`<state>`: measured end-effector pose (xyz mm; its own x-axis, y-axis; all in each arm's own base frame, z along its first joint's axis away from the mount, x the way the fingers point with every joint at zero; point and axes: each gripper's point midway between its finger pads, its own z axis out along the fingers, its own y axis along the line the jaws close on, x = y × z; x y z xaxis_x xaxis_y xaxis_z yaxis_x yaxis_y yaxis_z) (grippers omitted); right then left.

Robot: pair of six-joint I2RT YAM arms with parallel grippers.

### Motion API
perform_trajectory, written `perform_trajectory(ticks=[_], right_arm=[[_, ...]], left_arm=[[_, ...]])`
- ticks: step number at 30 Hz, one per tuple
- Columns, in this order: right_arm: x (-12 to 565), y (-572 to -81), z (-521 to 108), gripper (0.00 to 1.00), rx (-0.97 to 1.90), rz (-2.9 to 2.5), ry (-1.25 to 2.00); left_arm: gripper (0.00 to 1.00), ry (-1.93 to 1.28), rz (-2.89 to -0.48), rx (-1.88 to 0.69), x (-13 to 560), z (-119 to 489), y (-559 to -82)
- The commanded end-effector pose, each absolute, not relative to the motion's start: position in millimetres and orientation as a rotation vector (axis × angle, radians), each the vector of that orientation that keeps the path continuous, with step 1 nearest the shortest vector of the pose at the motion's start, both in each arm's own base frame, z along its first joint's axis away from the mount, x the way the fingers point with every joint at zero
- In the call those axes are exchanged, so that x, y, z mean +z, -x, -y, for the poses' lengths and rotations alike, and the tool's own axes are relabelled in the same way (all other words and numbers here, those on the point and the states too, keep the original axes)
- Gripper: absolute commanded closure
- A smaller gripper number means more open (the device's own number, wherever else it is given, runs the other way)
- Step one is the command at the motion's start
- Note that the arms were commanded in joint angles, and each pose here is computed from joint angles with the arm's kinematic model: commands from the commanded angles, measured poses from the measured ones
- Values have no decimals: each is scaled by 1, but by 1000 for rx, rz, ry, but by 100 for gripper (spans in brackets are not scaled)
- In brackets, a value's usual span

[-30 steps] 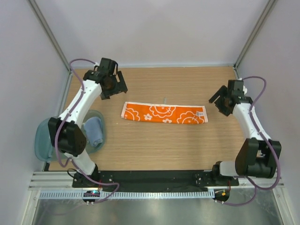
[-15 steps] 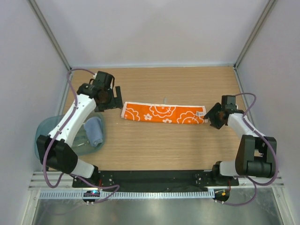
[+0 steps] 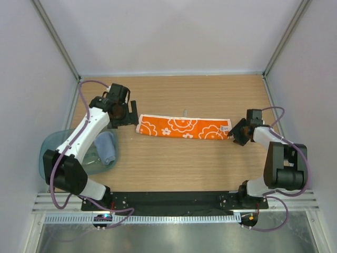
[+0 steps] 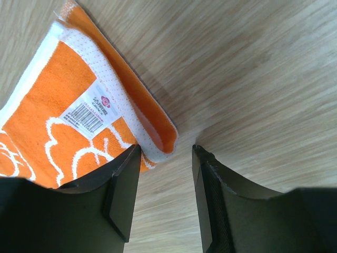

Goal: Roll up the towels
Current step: Fold the towel

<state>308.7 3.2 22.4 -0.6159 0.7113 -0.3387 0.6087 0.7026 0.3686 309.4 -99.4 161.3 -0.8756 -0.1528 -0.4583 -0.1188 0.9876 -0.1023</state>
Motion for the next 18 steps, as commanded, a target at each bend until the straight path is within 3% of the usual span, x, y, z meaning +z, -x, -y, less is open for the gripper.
perform_trajectory(ticks=[1,9,18], right_arm=[[20,-319,-1,49,305,-2414,-1023],[8,-329,7,61,279,-2447,-1020],[18,-318,37,91,238,-2428,-1073]], left_arm=[[11,163,-2622,-119,164,101,-315],[11,166,-2625,-105,161,99,-314],[12,168,-2637,-109,158,100,-313]])
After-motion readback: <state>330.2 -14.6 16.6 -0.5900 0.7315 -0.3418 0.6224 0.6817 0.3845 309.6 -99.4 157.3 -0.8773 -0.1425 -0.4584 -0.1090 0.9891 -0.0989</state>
